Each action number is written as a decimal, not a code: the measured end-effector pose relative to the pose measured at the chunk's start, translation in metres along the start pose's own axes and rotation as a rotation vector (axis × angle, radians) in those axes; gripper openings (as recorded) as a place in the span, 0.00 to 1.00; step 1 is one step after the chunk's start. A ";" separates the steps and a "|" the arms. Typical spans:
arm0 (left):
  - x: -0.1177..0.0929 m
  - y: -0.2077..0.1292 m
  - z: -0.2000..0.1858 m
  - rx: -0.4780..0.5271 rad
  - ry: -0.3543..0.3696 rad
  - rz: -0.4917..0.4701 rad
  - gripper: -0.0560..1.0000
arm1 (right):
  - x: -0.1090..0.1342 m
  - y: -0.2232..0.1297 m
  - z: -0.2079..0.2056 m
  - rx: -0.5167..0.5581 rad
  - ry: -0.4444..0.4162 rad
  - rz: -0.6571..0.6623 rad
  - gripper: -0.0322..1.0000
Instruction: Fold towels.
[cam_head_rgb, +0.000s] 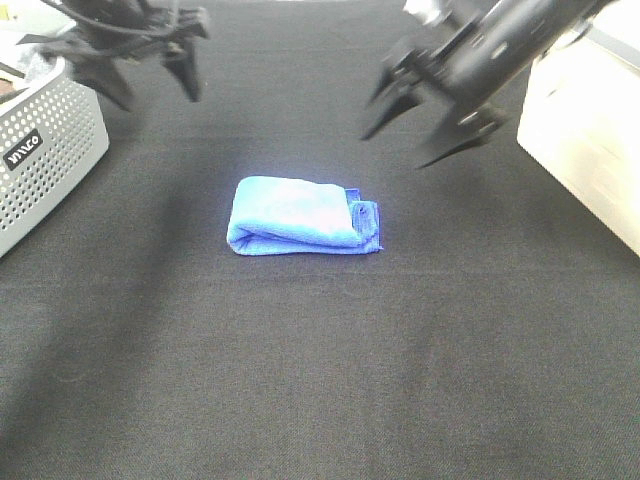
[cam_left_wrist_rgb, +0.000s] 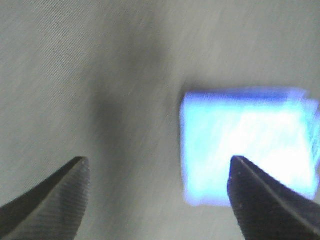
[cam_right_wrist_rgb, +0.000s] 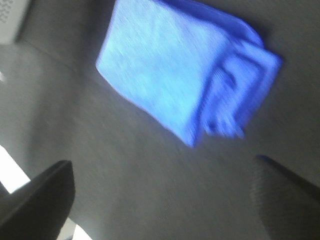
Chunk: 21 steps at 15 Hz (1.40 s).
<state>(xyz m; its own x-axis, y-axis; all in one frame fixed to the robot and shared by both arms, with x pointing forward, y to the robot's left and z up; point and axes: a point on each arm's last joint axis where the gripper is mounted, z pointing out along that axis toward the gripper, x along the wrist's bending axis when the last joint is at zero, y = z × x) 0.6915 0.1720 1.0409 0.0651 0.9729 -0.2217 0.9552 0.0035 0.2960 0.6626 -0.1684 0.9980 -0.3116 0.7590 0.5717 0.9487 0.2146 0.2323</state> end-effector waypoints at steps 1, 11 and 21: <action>0.000 -0.002 -0.008 -0.001 0.004 0.018 0.74 | 0.005 -0.003 -0.012 0.007 -0.037 -0.004 0.89; 0.004 -0.114 -0.101 -0.012 0.123 0.140 0.74 | 0.053 -0.084 -0.091 -0.026 -0.199 -0.021 0.89; 0.072 -0.356 -0.157 -0.256 0.057 0.152 0.74 | 0.061 -0.304 -0.113 -0.172 -0.408 -0.102 0.89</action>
<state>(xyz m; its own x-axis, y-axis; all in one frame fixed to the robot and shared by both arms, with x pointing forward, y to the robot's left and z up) 0.3113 0.2765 1.0652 0.1786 0.9781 -0.1066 0.8314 -0.0921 0.5480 0.3495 -0.2569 1.0514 -0.3239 0.9267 0.1905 0.8807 0.2218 0.4186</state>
